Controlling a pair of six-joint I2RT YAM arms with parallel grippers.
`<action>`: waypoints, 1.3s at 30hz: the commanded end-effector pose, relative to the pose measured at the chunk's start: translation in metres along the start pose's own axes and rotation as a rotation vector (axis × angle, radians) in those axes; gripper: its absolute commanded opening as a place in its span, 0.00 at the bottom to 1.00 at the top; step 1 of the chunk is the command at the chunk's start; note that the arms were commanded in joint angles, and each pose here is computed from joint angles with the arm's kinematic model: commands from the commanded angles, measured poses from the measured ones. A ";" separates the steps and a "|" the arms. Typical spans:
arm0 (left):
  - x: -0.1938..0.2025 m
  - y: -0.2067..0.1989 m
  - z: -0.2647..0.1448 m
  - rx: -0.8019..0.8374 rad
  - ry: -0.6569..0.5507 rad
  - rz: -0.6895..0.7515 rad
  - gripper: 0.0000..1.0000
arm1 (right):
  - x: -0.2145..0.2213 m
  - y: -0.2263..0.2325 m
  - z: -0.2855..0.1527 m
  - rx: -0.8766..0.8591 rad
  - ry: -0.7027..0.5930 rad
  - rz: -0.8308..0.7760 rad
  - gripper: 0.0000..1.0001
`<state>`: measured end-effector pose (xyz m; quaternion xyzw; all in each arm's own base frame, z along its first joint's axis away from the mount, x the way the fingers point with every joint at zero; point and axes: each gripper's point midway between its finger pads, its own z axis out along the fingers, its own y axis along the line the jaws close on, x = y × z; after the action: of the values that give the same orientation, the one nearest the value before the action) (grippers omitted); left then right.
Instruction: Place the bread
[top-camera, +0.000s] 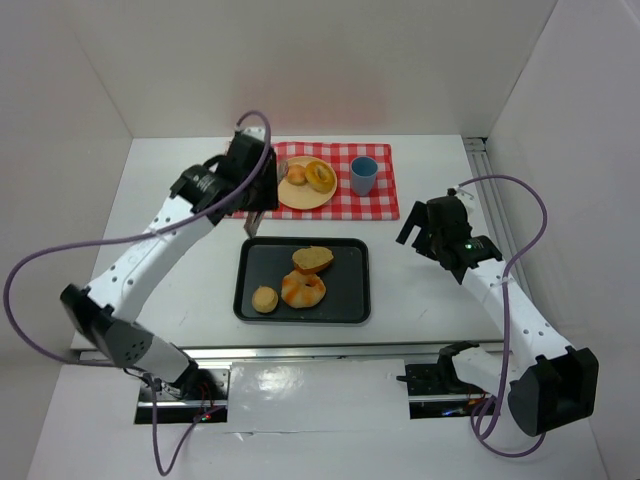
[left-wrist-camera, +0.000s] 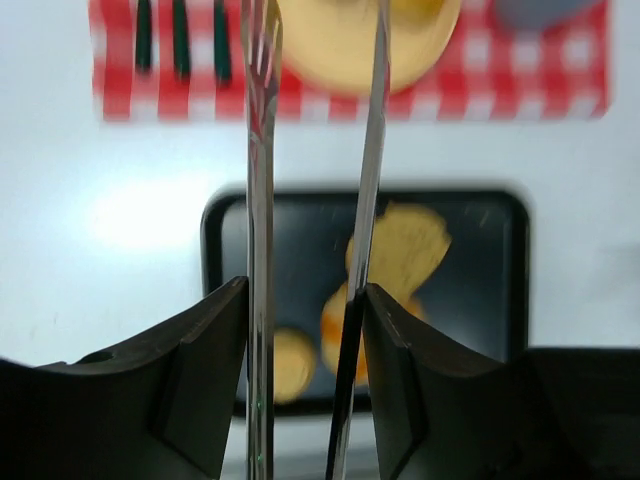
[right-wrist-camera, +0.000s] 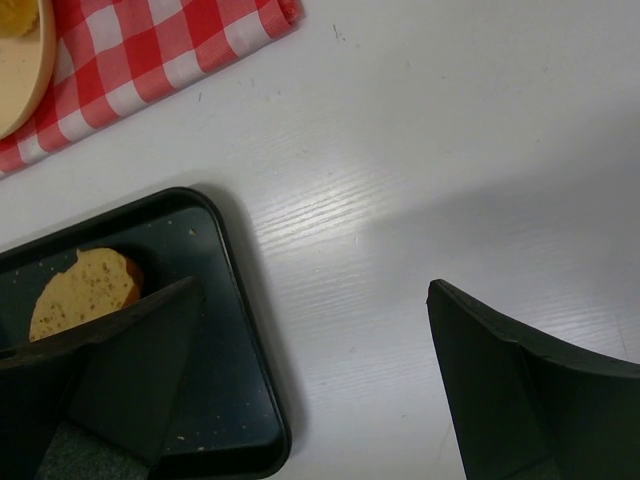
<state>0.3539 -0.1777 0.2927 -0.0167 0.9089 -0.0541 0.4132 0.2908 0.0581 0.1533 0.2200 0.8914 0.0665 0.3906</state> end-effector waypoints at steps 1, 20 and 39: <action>0.087 0.028 -0.011 -0.115 0.207 0.033 0.59 | -0.012 0.005 -0.006 -0.029 -0.032 0.002 1.00; 0.220 0.025 -0.121 0.003 0.526 0.016 0.63 | 0.003 0.025 0.012 -0.110 0.043 -0.003 1.00; 0.252 0.038 -0.089 -0.203 0.551 0.082 0.71 | 0.004 0.026 0.011 -0.118 0.049 -0.003 1.00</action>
<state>0.1192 -0.1564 0.1627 0.0017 0.9891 0.0212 0.1454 0.2982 0.0823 0.1425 0.1983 0.9031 0.1163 0.3627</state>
